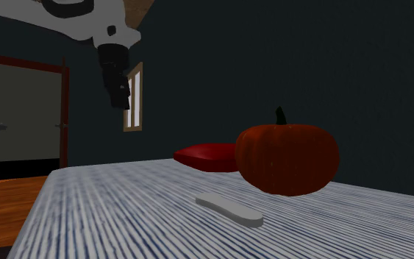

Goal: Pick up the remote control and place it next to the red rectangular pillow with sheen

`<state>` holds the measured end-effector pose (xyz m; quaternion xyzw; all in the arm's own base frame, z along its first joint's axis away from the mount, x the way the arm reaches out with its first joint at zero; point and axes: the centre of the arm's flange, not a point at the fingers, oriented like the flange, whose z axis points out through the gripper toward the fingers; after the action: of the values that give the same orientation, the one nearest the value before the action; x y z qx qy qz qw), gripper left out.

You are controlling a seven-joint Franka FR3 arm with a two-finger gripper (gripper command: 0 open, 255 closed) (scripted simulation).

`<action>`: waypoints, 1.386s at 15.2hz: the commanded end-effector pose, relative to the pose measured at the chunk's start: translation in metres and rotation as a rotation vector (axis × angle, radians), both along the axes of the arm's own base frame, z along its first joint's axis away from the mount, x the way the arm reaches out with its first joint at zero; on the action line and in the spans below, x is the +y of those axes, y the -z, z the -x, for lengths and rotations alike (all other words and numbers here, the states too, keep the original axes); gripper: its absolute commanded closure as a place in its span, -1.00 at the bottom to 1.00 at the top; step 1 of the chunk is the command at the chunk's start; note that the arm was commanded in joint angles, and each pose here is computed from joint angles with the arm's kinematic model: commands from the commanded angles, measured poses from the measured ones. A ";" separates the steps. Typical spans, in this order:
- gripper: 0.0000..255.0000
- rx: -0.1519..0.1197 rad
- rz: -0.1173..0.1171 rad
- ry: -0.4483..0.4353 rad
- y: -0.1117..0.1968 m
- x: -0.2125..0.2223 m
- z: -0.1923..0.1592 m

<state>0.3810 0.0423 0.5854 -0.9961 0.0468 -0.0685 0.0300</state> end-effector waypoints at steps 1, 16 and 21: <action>-1.00 0.011 -0.004 0.078 0.017 0.004 -0.028; -1.00 0.094 -0.027 0.634 0.127 -0.024 -0.196; -1.00 0.122 -0.034 0.819 0.167 -0.052 -0.244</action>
<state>0.6178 -0.0019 0.4285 -0.9056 0.4236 -0.0178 0.0151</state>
